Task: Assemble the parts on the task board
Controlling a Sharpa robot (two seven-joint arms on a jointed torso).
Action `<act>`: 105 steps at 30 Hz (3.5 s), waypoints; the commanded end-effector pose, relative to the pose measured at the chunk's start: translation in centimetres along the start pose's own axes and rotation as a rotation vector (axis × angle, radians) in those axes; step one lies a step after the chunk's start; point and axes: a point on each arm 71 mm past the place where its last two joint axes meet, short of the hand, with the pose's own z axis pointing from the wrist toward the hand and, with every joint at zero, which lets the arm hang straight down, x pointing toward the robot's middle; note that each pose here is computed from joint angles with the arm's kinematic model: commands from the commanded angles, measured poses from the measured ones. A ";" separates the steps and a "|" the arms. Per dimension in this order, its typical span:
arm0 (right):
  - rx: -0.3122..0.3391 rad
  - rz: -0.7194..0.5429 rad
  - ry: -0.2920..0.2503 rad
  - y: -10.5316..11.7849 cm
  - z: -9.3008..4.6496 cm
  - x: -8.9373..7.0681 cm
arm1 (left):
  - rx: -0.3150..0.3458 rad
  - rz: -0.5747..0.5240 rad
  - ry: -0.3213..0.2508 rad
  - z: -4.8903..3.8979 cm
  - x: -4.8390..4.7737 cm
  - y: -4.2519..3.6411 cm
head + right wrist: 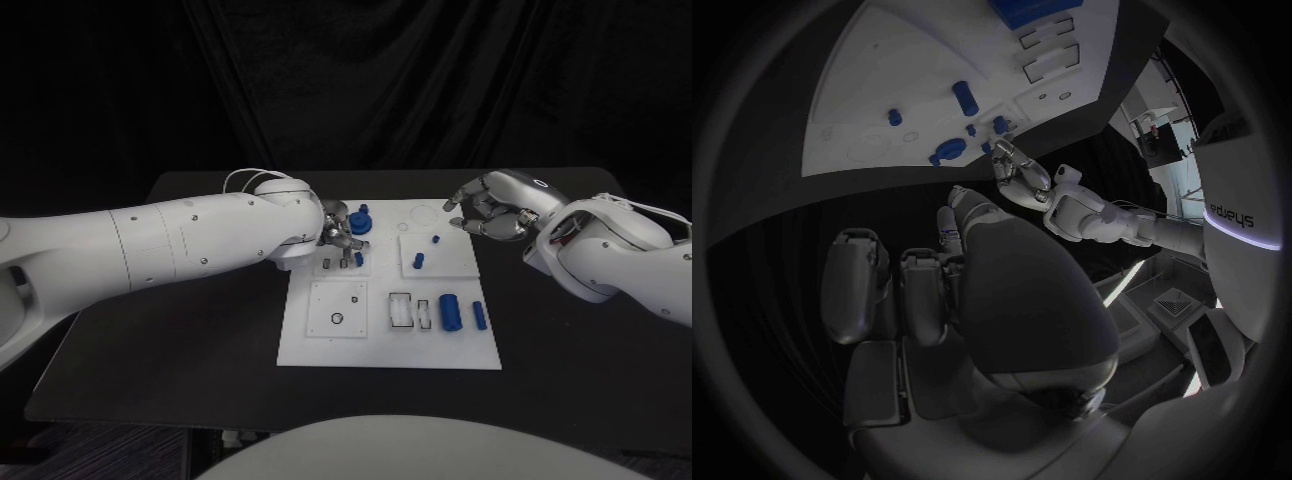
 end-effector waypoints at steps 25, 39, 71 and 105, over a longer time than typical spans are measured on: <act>0.027 0.000 0.025 -0.2 0.1 0.3 | 0.025 -0.003 0.005 0.68 0.36 -0.18; 0.035 0.000 0.034 -0.3 0.1 0.4 | 0.035 0.000 0.025 1.04 1.10 -0.41; 0.050 0.000 0.060 -0.4 0.2 0.7 | 0.045 0.000 0.031 1.50 1.41 -0.70; 0.076 -0.004 0.086 -0.8 0.3 0.9 | 0.017 0.002 0.047 1.38 1.72 -0.04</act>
